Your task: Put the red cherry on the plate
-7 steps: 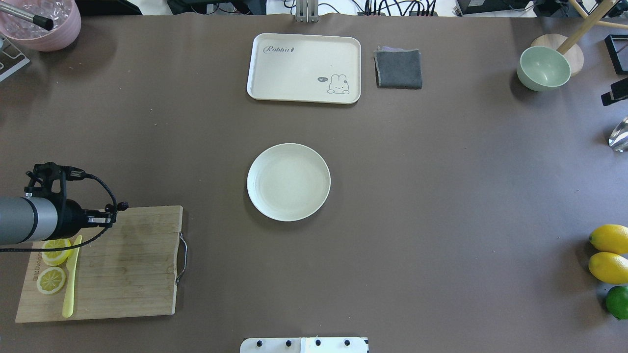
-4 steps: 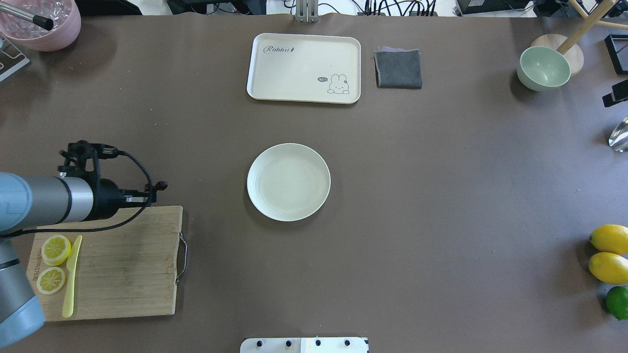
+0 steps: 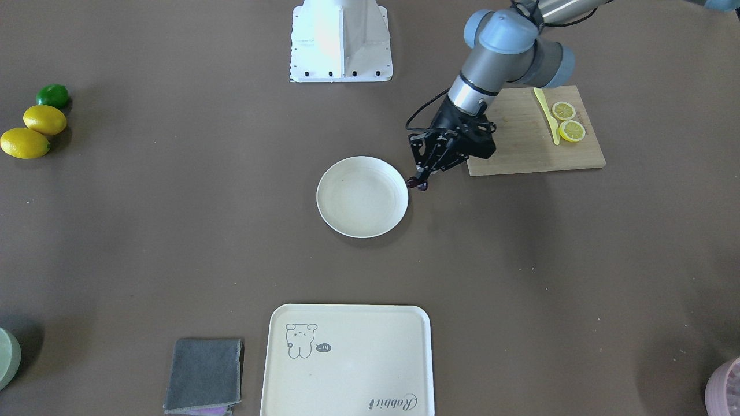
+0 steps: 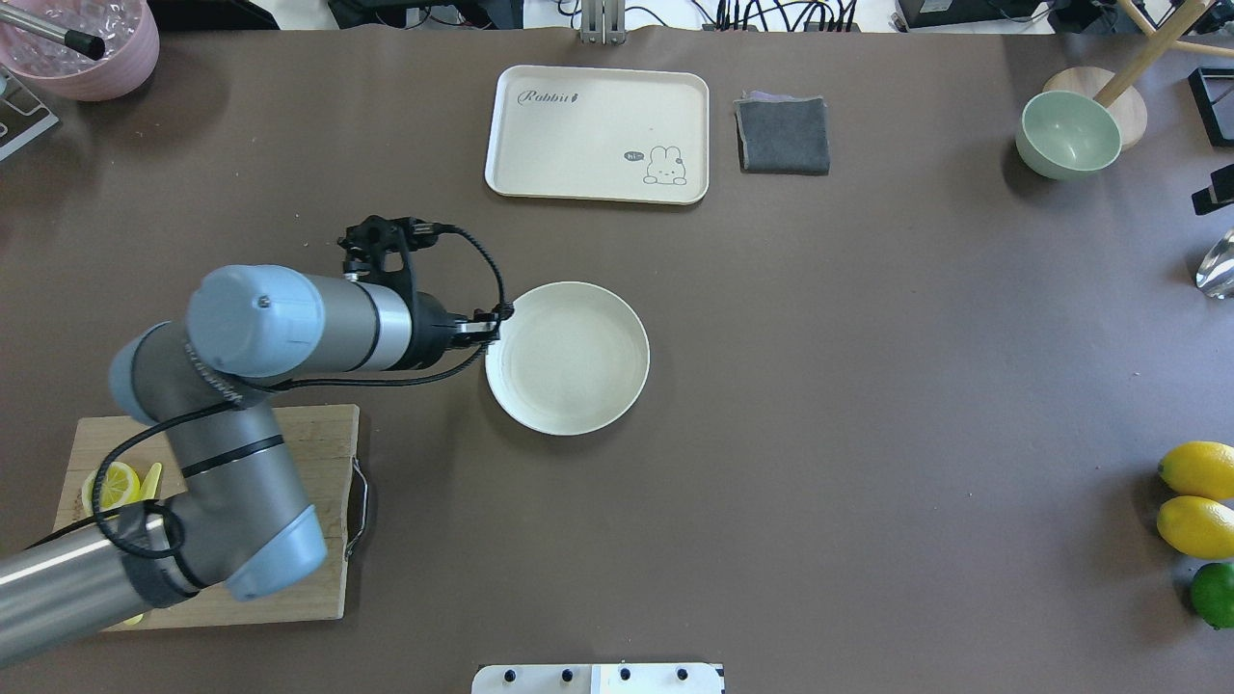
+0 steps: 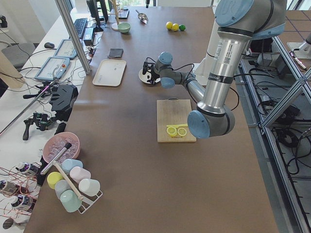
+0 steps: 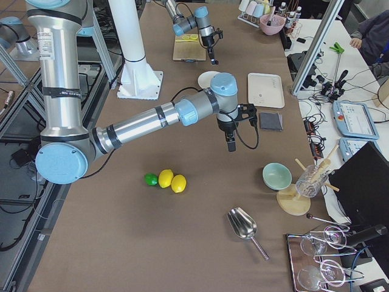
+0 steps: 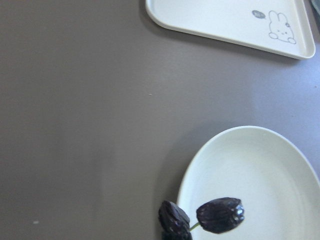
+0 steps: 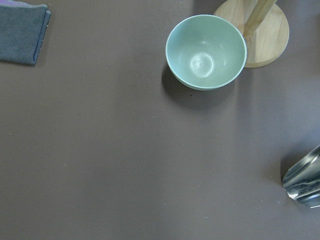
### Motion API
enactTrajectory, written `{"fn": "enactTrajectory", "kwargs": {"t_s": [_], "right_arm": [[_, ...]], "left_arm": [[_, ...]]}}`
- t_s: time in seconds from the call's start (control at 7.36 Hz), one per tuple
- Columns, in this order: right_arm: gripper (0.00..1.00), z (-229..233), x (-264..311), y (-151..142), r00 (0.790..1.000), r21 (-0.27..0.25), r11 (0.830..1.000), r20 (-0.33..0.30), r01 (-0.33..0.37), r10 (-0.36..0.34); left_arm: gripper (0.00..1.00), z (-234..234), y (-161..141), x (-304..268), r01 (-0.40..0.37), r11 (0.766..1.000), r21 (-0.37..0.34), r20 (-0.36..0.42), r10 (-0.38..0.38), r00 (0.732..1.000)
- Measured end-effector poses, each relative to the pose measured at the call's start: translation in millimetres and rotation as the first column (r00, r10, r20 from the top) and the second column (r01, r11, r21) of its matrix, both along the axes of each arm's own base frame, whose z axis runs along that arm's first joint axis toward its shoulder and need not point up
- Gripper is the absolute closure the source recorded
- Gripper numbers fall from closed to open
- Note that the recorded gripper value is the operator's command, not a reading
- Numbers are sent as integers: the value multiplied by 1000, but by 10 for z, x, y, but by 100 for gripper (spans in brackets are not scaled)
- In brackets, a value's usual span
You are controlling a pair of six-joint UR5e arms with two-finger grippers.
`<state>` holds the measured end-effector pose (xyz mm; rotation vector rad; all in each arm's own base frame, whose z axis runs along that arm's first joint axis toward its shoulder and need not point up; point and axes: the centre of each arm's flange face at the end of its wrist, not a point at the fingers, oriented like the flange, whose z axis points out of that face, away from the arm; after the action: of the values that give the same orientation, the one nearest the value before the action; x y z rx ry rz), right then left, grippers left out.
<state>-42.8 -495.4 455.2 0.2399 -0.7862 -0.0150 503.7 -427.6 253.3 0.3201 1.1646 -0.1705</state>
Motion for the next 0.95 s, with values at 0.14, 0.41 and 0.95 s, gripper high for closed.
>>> {"fn": "enactTrajectory", "kwargs": {"t_s": [0.14, 0.41, 0.95], "right_arm": [[0, 4, 4, 10, 1000, -1, 1000, 1, 0, 0], [0, 21, 21, 31, 1000, -5, 1000, 5, -1, 1], [0, 68, 54, 61, 1000, -15, 1000, 4, -6, 6]], "left_arm": [[2, -176, -18, 215, 14, 1000, -6, -11, -14, 1000], [2, -262, 2, 372, 57, 998, 9, -6, -57, 998], [2, 66, -476, -379, -12, 999, 50, 88, 8, 996]]}}
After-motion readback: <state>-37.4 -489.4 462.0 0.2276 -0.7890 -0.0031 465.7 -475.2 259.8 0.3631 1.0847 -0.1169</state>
